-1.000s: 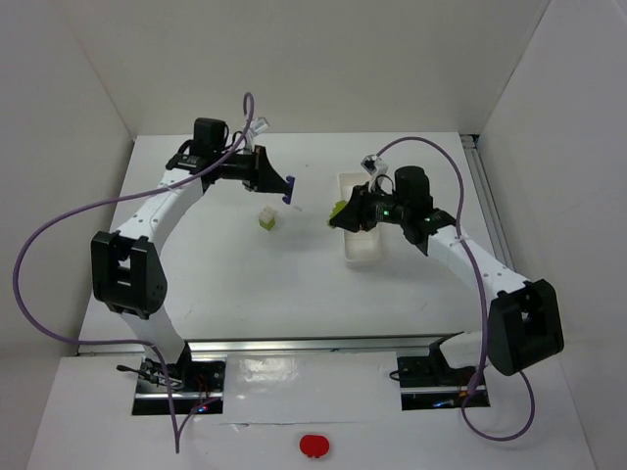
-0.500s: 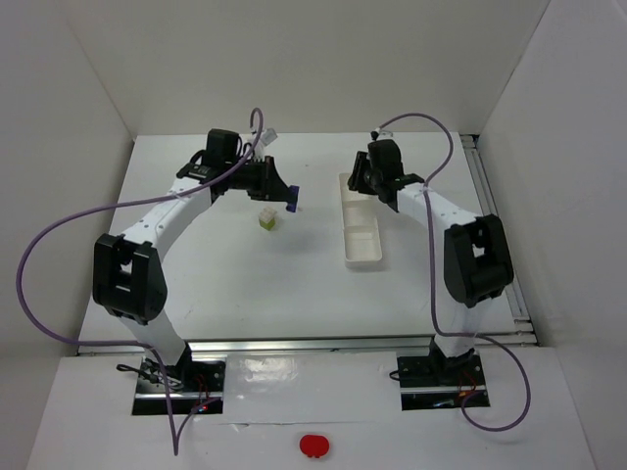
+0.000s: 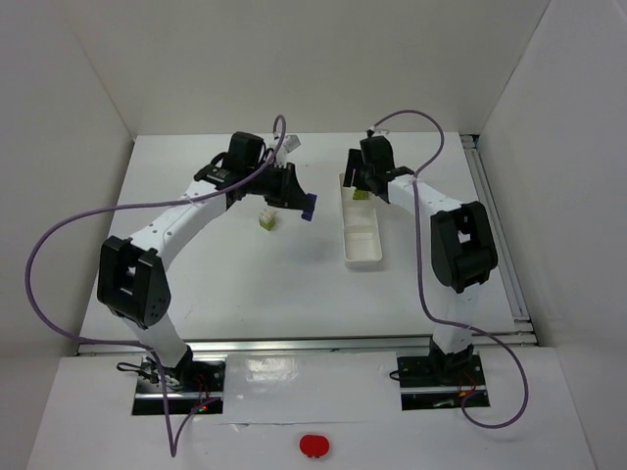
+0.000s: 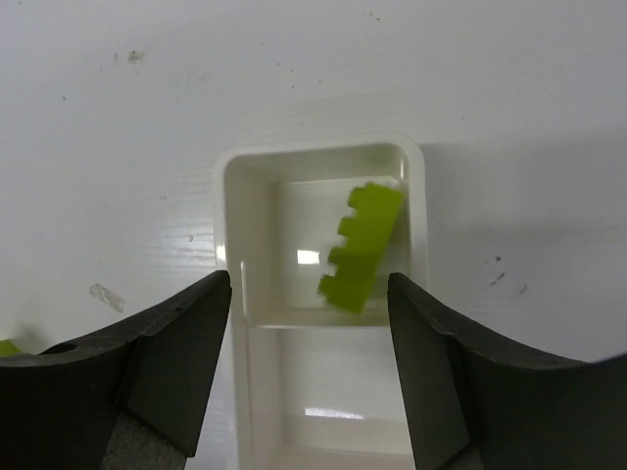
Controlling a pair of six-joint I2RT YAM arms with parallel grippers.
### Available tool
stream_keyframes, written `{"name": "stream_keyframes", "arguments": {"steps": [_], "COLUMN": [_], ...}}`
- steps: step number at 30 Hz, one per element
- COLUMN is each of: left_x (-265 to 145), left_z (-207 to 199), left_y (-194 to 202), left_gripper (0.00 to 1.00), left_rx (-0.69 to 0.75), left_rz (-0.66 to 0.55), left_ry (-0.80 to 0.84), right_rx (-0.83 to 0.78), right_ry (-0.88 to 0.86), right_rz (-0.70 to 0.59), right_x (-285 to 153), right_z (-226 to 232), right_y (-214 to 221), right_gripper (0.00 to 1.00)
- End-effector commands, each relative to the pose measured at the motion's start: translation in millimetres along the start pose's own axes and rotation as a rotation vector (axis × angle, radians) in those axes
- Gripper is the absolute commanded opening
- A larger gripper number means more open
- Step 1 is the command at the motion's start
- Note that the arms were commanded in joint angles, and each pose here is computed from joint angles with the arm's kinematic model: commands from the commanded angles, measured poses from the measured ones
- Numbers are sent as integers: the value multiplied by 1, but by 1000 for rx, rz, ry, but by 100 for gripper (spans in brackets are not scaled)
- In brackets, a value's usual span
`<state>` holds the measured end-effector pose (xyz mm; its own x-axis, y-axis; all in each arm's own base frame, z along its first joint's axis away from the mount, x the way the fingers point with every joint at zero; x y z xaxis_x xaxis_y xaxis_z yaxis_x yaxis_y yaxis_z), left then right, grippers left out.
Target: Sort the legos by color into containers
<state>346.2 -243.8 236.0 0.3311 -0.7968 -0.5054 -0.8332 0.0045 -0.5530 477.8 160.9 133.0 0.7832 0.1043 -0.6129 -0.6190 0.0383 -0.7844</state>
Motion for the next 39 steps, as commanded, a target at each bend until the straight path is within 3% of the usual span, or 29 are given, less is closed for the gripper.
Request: {"name": "stream_keyframes", "arguments": {"steps": [1,8,10,14,15,25,31,32,33,36,37,39], "left_x": [7,41,59,95,102,163,188,187,191,189,184,178], "left_z": [-19,-28,-24,-25,-24,-4,12,9,12,5,-1,-9], "left_y": [-14,-15,-11,-13,-16,-39,-34,-37,-35,-36,-39,-43], "left_gripper": [0,0,0,0,0,0,0,10,43,59,68,74], "left_rx": [53,127,126,204,223,363,377,380,371,372,376,371], "left_rz": [-19,45,74,83,77,20,33,25,24,25,17,5], "left_ry": [1,-58,-79,-138,-152,-293,-317,-314,-314,-286,-272,-258], "right_rx": [25,73,111,266,281,425,393,393,393,384,380,385], "right_ry": [18,141,204,288,322,444,511,511,503,492,496,469], "right_rz": [-149,-217,-188,-303,-282,-360,-337,-337,-334,-329,-318,-329], "right_x": [-42,-104,-113,-162,-163,-223,-234,-234,-234,-231,-229,-227], "right_z": [-7,-53,-77,-103,-112,-141,-151,-151,-150,-148,-148,-145], "right_y": [-42,-36,-13,12,33,73,86,86,86,86,87,81], "right_gripper": [71,68,68,68,68,69,70,70,70,71,71,71]}}
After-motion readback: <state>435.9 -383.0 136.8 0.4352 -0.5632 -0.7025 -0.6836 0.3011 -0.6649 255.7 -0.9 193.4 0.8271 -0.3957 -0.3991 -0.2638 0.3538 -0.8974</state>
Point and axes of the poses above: each gripper's point midway between its finger pads, its own x axis out along the fingers, its own z axis along the line the jaws close on, y = z × x, the point moved 4 cm from there along -x, back along the fingers, and after that the axes turned 8 degrees about -x, right-handed, at the moved point
